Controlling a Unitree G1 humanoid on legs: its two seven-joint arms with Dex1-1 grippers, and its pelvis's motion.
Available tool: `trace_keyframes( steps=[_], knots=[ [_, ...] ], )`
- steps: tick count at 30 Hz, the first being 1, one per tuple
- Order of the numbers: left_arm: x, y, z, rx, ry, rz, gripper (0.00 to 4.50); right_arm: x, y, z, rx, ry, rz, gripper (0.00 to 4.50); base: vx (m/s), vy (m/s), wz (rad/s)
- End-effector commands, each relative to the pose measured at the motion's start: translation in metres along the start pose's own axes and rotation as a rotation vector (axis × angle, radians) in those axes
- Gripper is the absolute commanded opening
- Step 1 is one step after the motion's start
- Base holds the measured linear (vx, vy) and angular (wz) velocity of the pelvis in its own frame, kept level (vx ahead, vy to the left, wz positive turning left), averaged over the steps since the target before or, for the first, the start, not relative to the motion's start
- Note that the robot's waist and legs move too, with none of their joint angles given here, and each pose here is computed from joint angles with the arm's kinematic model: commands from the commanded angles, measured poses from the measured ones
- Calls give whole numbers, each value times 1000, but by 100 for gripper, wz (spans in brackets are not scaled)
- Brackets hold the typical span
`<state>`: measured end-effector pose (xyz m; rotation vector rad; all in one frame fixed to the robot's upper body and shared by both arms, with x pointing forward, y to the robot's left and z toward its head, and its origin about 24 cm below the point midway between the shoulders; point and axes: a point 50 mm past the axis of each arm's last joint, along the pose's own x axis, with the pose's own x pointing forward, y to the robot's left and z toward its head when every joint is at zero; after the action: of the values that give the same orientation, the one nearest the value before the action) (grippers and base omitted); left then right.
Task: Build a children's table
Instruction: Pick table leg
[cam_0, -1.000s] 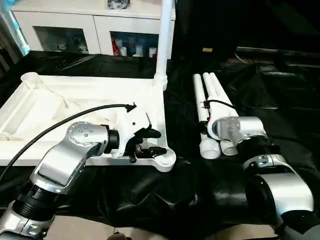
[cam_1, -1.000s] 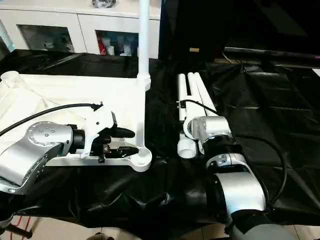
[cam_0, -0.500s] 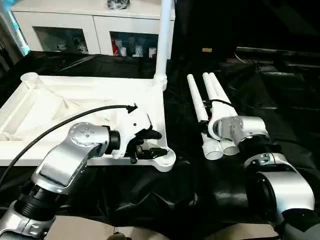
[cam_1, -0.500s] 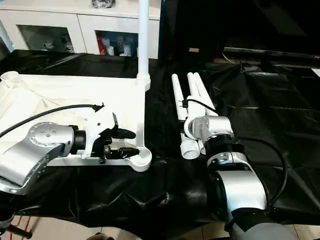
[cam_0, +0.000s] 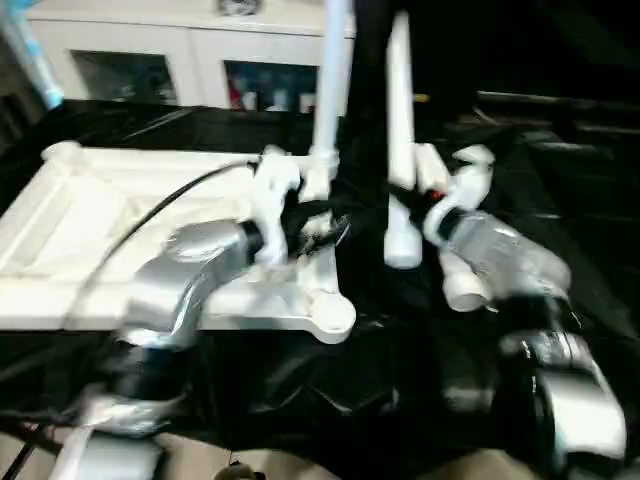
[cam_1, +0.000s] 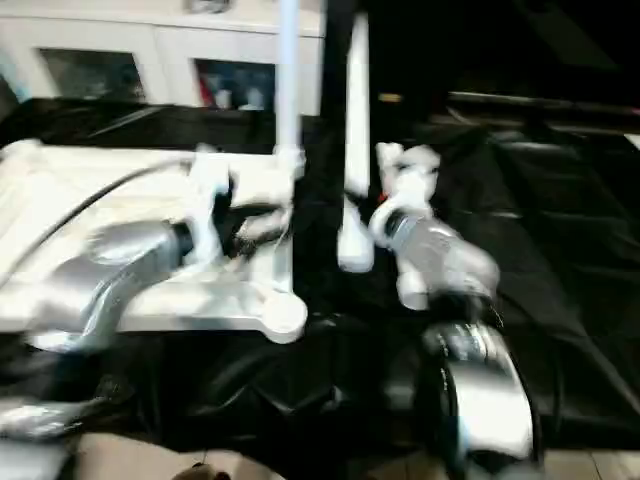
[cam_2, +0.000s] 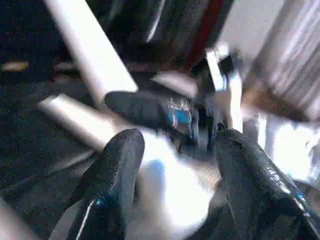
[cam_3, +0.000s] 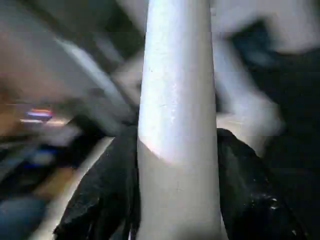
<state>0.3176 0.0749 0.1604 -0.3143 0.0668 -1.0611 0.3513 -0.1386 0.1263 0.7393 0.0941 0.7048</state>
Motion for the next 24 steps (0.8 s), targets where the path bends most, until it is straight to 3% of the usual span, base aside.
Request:
trace_keyframes(
  steps=[1,7,13,21,24],
  knots=[
    [5,1,7,-98,-50,-8,269,-6,23,13,15,-58,195,183,0,0,0],
    [16,-1,14,-248,-122,-24,269,-15,43,8,23,-34,368,183,0,0,0],
    [17,-9,28,-353,-212,-100,269,-19,47,-1,-10,34,384,183,0,0,0],
    [16,-10,28,-359,-195,-87,269,-19,52,-8,-52,103,413,183,0,0,0],
    [18,-10,27,-361,-184,-64,240,-16,51,-17,-170,181,365,183,0,0,0]
  ],
)
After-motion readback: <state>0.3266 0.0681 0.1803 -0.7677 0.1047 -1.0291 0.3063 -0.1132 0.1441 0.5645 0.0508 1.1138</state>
